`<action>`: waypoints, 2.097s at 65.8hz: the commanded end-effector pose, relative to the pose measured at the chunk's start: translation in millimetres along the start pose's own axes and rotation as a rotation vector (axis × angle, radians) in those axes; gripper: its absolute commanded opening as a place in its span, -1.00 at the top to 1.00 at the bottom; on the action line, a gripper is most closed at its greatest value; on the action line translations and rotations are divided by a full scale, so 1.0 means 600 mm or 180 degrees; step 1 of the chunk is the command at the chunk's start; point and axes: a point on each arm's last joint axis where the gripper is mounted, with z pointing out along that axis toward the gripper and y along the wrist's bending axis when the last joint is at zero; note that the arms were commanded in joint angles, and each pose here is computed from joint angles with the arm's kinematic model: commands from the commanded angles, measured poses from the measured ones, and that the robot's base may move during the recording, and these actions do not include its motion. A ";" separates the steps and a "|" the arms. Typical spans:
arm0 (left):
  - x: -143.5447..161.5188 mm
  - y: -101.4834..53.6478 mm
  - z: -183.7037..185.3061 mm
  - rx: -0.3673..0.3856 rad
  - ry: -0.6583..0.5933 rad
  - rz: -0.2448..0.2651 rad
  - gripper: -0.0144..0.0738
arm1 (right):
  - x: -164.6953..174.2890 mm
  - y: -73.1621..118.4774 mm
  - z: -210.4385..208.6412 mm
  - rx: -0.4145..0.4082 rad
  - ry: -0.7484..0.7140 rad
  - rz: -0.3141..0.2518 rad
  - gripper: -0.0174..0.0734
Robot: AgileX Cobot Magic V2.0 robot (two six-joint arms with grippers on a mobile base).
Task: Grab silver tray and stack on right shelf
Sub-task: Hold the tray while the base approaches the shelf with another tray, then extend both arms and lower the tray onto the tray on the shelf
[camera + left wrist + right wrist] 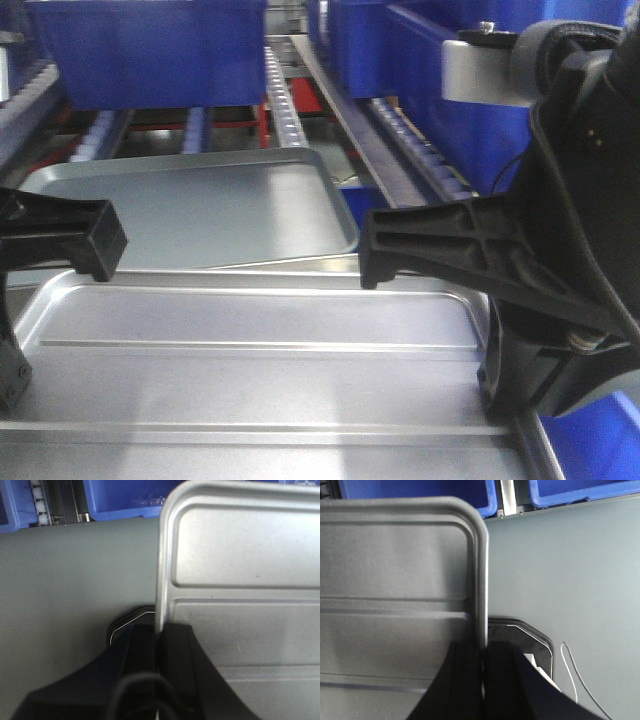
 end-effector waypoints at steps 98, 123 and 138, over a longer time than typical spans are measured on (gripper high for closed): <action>-0.008 0.001 -0.014 -0.0033 -0.0104 0.0053 0.88 | -0.011 -0.001 -0.015 -0.0006 -0.0149 -0.0084 0.47; -0.008 0.001 -0.014 -0.0033 -0.0104 0.0053 0.88 | -0.011 -0.001 -0.015 -0.0006 -0.0149 -0.0084 0.47; -0.010 0.000 -0.015 -0.0016 -0.0141 0.0095 0.88 | -0.011 0.000 -0.015 -0.0031 -0.0158 -0.0085 0.47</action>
